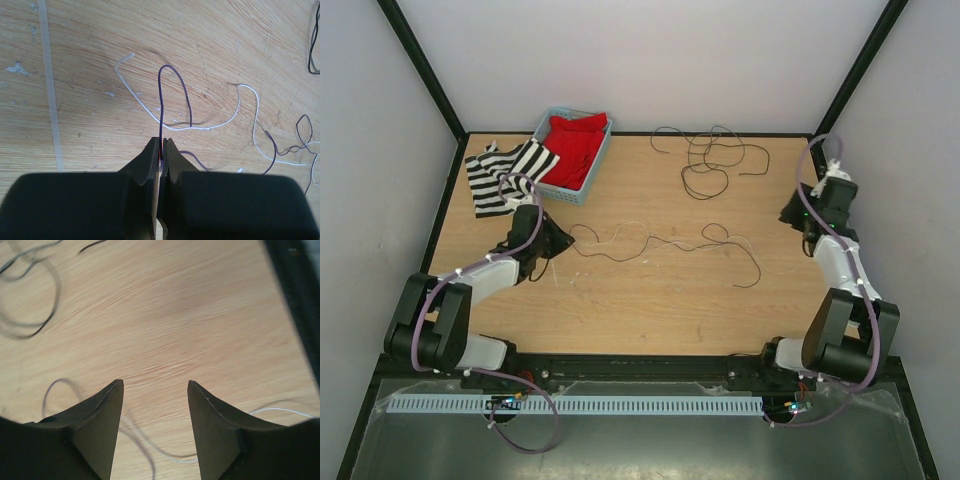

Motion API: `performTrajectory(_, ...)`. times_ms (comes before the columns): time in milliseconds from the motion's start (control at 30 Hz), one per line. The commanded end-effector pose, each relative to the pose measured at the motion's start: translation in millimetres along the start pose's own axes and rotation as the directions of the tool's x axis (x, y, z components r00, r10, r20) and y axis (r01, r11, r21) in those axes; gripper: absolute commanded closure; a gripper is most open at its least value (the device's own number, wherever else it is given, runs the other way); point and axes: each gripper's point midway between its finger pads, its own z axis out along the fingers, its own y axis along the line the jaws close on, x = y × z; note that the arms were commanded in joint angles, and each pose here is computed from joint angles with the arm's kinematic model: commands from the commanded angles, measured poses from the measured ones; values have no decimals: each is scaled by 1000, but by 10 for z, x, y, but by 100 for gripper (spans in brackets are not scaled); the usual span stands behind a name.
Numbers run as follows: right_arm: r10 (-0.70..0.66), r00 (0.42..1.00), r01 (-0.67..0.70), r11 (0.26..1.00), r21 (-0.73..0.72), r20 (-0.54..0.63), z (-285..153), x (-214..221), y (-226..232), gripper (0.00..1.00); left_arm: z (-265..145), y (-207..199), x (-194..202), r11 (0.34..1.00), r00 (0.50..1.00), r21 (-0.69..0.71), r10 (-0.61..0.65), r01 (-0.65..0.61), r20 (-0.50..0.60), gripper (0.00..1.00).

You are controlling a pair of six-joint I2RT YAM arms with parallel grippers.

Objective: Zip-tie the wires
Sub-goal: Straighten the cable at the center of the board.

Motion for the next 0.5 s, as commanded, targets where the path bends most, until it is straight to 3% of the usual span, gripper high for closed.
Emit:
performTrajectory(0,-117,992,105,973,-207,-48,-153,286,622,36,-2,-55,-66,1000,999,15,17,-18,32,95)
performTrajectory(167,-296,953,252,894,-370,-67,-288,787,1165,31,2,-71,-57,1000,999,22,20,-21,32,95)
performTrajectory(467,-437,890,346,831,-436,-126,-173,1363,1375,31,4,-67,-43,999,999,22,28,-29,40,95)
